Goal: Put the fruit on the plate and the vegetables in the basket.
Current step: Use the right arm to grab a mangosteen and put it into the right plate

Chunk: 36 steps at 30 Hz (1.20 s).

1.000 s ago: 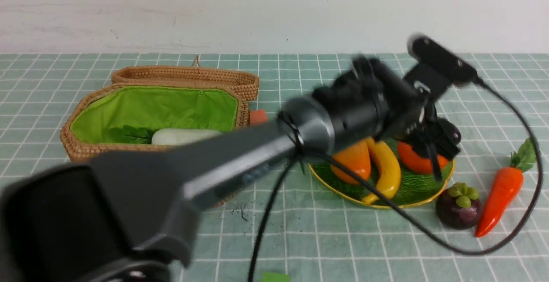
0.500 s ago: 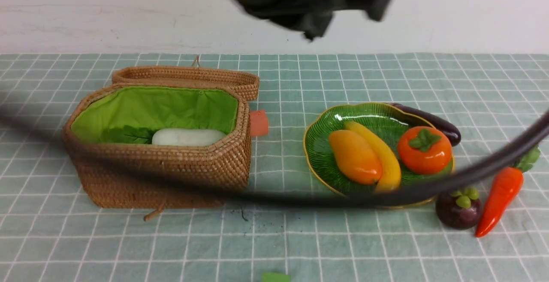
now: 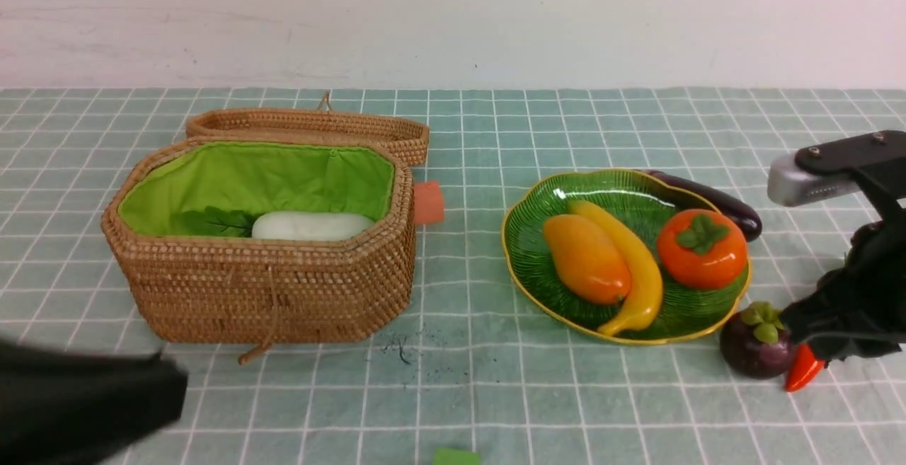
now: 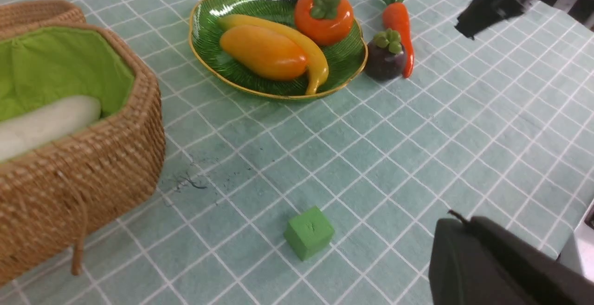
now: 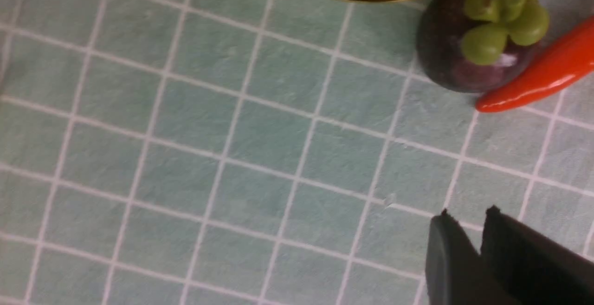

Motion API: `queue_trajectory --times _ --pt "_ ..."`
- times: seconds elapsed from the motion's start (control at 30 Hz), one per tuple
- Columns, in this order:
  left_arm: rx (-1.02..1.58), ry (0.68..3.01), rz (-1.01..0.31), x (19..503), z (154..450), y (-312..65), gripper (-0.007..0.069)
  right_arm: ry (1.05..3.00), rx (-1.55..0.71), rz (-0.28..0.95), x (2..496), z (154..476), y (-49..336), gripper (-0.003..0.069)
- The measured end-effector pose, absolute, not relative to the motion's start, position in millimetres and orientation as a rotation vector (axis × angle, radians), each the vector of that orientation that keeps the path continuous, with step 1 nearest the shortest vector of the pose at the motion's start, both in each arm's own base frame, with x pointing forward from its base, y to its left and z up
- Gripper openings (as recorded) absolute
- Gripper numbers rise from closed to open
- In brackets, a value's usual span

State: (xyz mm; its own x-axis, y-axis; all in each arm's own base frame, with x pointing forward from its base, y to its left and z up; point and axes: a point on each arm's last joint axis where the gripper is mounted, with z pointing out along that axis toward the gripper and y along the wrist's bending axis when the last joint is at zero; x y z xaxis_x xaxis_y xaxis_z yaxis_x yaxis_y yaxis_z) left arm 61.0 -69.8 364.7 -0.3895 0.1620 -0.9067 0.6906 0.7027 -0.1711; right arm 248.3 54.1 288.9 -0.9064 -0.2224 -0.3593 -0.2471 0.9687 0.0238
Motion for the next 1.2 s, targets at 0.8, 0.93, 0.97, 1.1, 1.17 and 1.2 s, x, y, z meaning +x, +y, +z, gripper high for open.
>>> queue_trajectory --times 0.8,0.93,0.97,1.1,1.17,1.2 --pt "0.56 1.658 -0.83 27.5 353.1 -33.5 -0.0013 2.81 -0.537 0.026 333.9 175.6 37.3 0.0622" --pt "0.56 1.659 -0.83 27.5 353.0 -33.5 -0.0013 2.816 -0.609 0.019 336.5 164.9 37.6 0.0594" --pt "0.56 1.659 -0.83 27.5 353.0 -33.5 -0.0013 2.813 -0.621 0.017 337.0 163.8 37.6 0.0584" --pt "0.56 1.659 -0.83 27.5 353.0 -33.5 -0.0013 2.805 -0.625 0.015 337.8 163.3 37.7 0.0556" --pt "0.561 1.661 -0.829 27.5 352.8 -33.5 -0.0013 2.806 -0.627 0.015 337.9 162.9 37.7 0.0548" --pt "0.561 1.662 -0.828 27.5 352.7 -33.4 -0.0013 2.806 -0.627 0.015 337.9 162.9 37.7 0.0548"
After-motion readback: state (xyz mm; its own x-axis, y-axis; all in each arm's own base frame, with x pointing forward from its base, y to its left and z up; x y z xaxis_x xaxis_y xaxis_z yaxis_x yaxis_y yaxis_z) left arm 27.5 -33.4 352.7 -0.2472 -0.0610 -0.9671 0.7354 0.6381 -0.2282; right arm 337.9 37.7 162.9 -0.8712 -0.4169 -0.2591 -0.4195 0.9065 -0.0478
